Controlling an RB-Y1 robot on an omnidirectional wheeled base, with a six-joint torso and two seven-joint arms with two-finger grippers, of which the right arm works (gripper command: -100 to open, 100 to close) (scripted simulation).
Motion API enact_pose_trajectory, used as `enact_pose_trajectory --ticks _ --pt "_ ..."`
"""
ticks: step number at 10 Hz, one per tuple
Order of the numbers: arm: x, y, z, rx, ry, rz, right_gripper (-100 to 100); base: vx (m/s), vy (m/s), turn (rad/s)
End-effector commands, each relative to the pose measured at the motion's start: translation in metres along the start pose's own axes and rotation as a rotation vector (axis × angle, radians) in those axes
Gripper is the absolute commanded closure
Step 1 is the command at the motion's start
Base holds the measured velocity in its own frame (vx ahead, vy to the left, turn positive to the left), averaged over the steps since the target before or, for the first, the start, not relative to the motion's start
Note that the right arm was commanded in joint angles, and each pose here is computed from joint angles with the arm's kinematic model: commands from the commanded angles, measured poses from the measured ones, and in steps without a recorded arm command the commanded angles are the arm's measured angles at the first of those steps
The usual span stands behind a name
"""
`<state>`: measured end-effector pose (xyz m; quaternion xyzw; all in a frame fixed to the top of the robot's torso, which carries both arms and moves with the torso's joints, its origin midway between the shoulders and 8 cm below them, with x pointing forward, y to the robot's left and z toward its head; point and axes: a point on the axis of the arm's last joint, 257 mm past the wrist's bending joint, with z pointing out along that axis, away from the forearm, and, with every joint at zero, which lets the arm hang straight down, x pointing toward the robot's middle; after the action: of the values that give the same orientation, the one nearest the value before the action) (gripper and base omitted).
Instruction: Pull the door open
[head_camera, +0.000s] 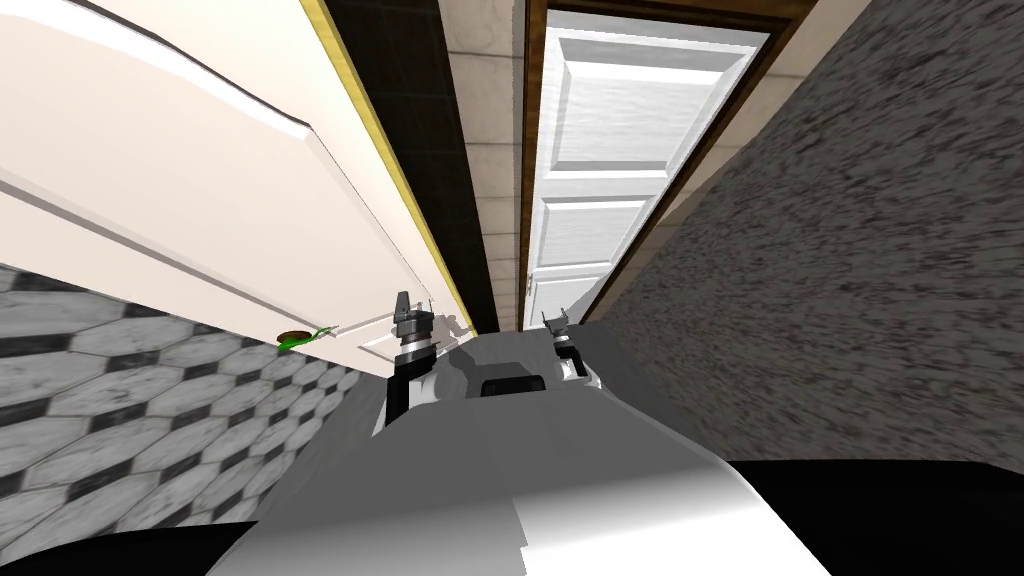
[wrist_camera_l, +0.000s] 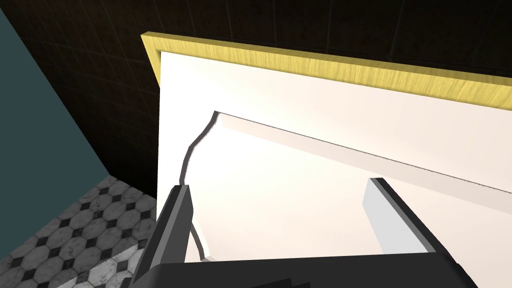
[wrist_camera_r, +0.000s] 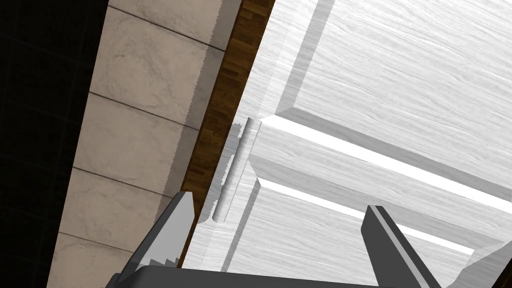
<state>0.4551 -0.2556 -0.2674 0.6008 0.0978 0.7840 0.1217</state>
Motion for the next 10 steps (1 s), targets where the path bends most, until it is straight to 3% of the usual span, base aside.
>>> enact_pose_trajectory --ticks 1,10 --pt "-0.012 -0.001 -0.0031 0.007 -0.024 0.036 -100 0.115 0.027 0.045" --pt "-0.073 0.004 -0.0222 0.016 -0.146 0.183 -100 0.105 0.016 0.047"
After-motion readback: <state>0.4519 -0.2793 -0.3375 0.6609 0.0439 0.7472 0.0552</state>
